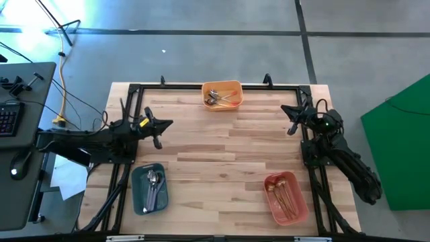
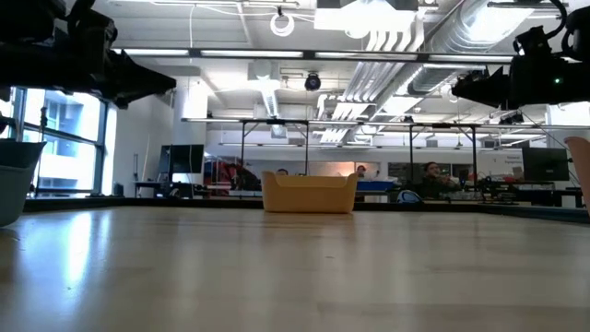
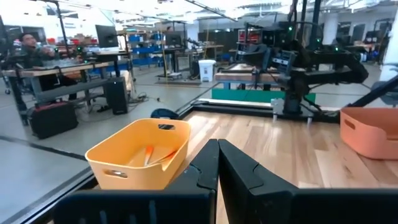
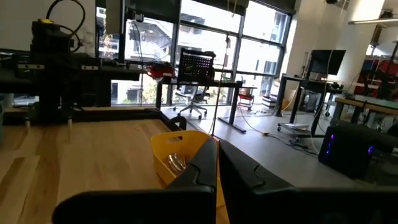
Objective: Sort silverware by color (type)
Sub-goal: Return to Home Position
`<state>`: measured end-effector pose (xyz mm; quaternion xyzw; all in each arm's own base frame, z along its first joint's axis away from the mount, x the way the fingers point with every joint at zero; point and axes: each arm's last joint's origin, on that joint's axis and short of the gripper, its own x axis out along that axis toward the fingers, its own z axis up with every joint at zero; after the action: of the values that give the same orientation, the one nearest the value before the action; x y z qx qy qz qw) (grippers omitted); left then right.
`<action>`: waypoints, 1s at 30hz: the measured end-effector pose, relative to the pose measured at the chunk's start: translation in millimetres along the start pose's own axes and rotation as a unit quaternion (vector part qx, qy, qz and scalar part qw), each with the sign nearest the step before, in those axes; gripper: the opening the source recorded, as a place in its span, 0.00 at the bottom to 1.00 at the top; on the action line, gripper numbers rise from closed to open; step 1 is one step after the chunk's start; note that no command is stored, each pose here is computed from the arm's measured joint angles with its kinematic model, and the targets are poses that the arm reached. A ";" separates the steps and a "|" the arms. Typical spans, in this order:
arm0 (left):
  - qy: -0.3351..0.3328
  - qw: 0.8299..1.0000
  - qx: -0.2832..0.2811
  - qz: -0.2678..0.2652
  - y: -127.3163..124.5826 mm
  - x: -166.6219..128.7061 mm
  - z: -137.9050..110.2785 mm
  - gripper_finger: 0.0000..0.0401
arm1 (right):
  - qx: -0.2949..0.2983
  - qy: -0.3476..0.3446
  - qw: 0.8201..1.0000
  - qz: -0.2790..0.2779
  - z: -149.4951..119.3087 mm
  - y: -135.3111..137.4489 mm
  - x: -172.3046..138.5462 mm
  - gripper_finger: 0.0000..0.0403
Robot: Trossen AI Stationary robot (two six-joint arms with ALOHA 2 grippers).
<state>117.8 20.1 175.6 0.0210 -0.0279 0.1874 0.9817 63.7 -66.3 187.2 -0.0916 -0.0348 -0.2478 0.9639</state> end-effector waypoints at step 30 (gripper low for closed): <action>-0.022 0.999 -0.011 -0.025 5.0 -22.6 2.7 0.00 | 0.041 -0.003 0.999 -0.021 -7.1 20.1 7.5 0.00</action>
<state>94.8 16.3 177.0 0.0154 -0.0513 0.1622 0.9853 80.2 -53.9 177.9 -0.0517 -0.0502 -0.2658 0.9613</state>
